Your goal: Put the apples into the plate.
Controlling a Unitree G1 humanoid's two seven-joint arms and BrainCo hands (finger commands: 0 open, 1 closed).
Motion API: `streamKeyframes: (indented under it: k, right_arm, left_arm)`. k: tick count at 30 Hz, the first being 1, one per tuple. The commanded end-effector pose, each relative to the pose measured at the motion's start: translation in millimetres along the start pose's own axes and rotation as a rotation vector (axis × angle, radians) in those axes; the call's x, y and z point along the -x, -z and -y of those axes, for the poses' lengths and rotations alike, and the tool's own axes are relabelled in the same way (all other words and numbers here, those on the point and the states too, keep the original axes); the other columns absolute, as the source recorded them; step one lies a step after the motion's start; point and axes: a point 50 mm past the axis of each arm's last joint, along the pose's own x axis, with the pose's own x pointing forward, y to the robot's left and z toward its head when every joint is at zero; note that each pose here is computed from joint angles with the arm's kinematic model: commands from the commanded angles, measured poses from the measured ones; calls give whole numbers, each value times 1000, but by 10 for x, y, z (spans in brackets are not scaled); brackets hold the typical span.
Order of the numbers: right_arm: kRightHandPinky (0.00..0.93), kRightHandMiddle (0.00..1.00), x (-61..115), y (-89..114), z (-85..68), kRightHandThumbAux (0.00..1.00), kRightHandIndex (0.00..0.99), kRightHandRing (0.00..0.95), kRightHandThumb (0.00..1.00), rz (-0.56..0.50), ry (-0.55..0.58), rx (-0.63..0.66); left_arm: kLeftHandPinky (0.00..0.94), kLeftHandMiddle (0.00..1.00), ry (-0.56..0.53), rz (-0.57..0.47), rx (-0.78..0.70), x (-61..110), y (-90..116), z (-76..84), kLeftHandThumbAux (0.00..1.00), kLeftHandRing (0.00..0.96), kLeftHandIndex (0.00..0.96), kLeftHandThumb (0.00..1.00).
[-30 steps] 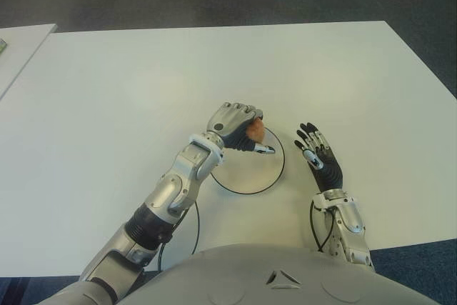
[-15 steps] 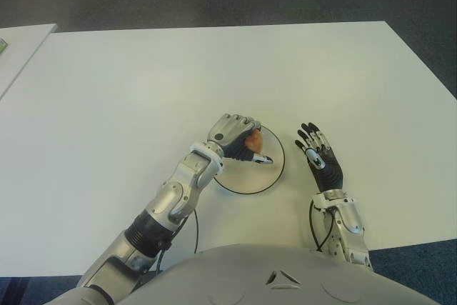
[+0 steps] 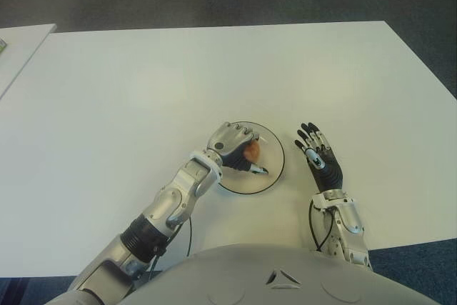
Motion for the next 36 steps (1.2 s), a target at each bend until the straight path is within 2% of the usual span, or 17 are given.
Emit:
streamKeyframes:
  k: [1, 17, 21, 25, 26, 27, 28, 29, 30, 33, 36]
  right_arm:
    - [3, 0, 172, 279, 32, 582, 2, 0, 184, -179, 41, -33]
    - [0, 0, 170, 288, 21, 575, 0, 0, 183, -187, 29, -12]
    - [0, 0, 163, 284, 17, 576, 0, 0, 182, -175, 31, -12]
    - [0, 0, 160, 281, 9, 569, 0, 0, 182, -167, 35, -20]
    - [2, 0, 159, 280, 7, 563, 3, 0, 181, -165, 36, -23]
    - [3, 0, 159, 279, 4, 560, 5, 0, 180, -164, 37, -26]
    - [4, 0, 159, 279, 3, 555, 8, 0, 178, -164, 37, -28]
    - [5, 0, 159, 279, 1, 553, 9, 0, 178, -165, 37, -29]
    - [6, 0, 157, 279, 1, 549, 11, 0, 175, -166, 37, -29]
    - [7, 0, 156, 280, -1, 541, 16, 0, 170, -167, 37, -28]
    - [6, 0, 159, 284, -3, 527, 20, 0, 165, -168, 37, -26]
  left_arm:
    - [776, 497, 23, -9, 15, 53, -2, 110, 649, 512, 395, 950]
    - [756, 496, 31, -44, 50, 77, -12, 152, 650, 513, 392, 949]
    - [777, 496, 22, -44, 49, 67, -15, 141, 650, 516, 390, 949]
    - [720, 535, 7, -32, 54, 67, -22, 117, 643, 516, 411, 952]
    - [573, 497, 0, -30, 60, 69, -24, 113, 661, 457, 417, 861]
    - [477, 473, -9, -28, 66, 71, -25, 112, 673, 419, 421, 802]
    - [357, 374, -15, -28, 70, 73, -25, 112, 570, 321, 375, 644]
    - [314, 338, -18, -29, 68, 77, -25, 113, 534, 286, 358, 586]
    - [213, 240, -20, -30, 66, 77, -24, 113, 472, 190, 272, 470]
    - [72, 91, -16, -41, 55, 84, -28, 110, 386, 63, 139, 296]
    - [23, 29, -9, -49, 58, 95, -39, 105, 316, 20, 46, 181]
